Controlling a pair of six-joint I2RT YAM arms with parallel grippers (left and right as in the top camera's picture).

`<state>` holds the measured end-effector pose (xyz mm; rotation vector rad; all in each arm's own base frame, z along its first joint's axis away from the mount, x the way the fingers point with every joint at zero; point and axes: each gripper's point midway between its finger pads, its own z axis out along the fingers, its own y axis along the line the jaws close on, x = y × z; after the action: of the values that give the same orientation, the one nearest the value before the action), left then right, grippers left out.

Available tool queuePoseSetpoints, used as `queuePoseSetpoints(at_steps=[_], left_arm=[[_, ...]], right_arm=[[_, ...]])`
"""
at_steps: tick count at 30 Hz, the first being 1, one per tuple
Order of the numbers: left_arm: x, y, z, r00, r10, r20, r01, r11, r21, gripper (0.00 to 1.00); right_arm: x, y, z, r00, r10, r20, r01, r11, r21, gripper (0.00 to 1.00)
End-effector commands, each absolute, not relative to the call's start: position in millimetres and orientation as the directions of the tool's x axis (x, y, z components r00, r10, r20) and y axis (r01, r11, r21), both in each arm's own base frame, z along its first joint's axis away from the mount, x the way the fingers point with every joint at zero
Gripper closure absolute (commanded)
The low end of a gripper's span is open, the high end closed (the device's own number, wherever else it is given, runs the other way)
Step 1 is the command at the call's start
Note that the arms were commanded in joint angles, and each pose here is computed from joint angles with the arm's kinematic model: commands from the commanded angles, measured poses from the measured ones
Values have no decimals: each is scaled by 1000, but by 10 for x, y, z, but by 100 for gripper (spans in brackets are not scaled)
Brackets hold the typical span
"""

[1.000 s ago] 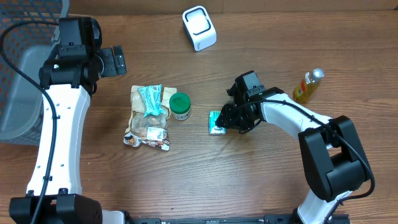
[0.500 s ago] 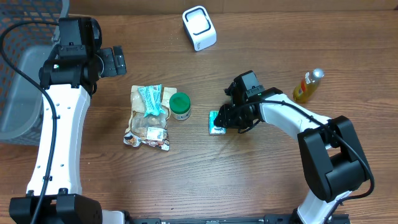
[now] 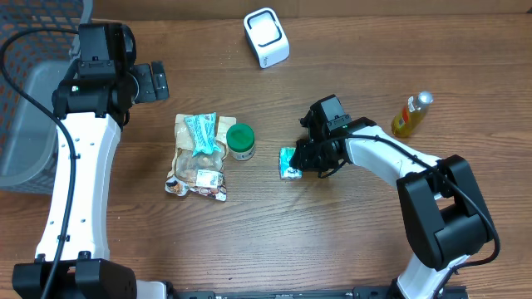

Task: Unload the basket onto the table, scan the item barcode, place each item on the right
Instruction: 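Lift the Kleenex pack and turn it sideways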

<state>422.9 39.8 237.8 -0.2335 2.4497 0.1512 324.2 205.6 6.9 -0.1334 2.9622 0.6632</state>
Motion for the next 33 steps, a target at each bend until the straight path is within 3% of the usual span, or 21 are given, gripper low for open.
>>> queuePoseSetpoints(at_steps=[1, 4, 6, 8, 12, 15, 18, 20, 27, 33], left_arm=[[4240, 406, 2406, -761, -120, -638, -205, 977, 60, 0], [4240, 406, 2406, -761, -120, -638, -205, 977, 60, 1], [4240, 406, 2406, -761, -120, -638, -205, 977, 60, 0], [4240, 406, 2406, -761, -120, -638, -205, 977, 60, 0], [4240, 406, 2406, -761, -120, -638, -205, 977, 60, 1], [4240, 406, 2406, -761, -120, -638, -205, 977, 60, 0], [4240, 406, 2406, -761, -120, -638, -205, 977, 60, 0], [4240, 406, 2406, -761, -120, -638, -205, 977, 60, 0], [4240, 406, 2406, -761, -120, -638, -205, 977, 60, 0], [4240, 406, 2406, -761, -120, -638, -205, 977, 60, 1]], right_arm=[[3253, 2016, 67, -987, -57, -150, -113, 912, 395, 76], [3202, 1994, -27, -990, -28, -140, -83, 912, 401, 79], [3188, 2009, -26, -991, -22, -131, -74, 908, 412, 92], [3185, 2081, 38, -992, -26, -121, -79, 884, 461, 96], [3203, 2300, 387, -990, -80, -115, -136, 752, 646, 96], [3227, 2390, 873, -983, -116, -145, -185, 540, 821, 96], [3147, 2318, 1615, -946, -154, -286, -307, 137, 942, 96], [3120, 2164, 1939, -932, -128, -339, -337, -41, 941, 96], [3192, 1892, 2018, -944, -51, -327, -325, -37, 945, 96], [2971, 1737, 2485, -909, -4, -417, -416, -22, 909, 96]])
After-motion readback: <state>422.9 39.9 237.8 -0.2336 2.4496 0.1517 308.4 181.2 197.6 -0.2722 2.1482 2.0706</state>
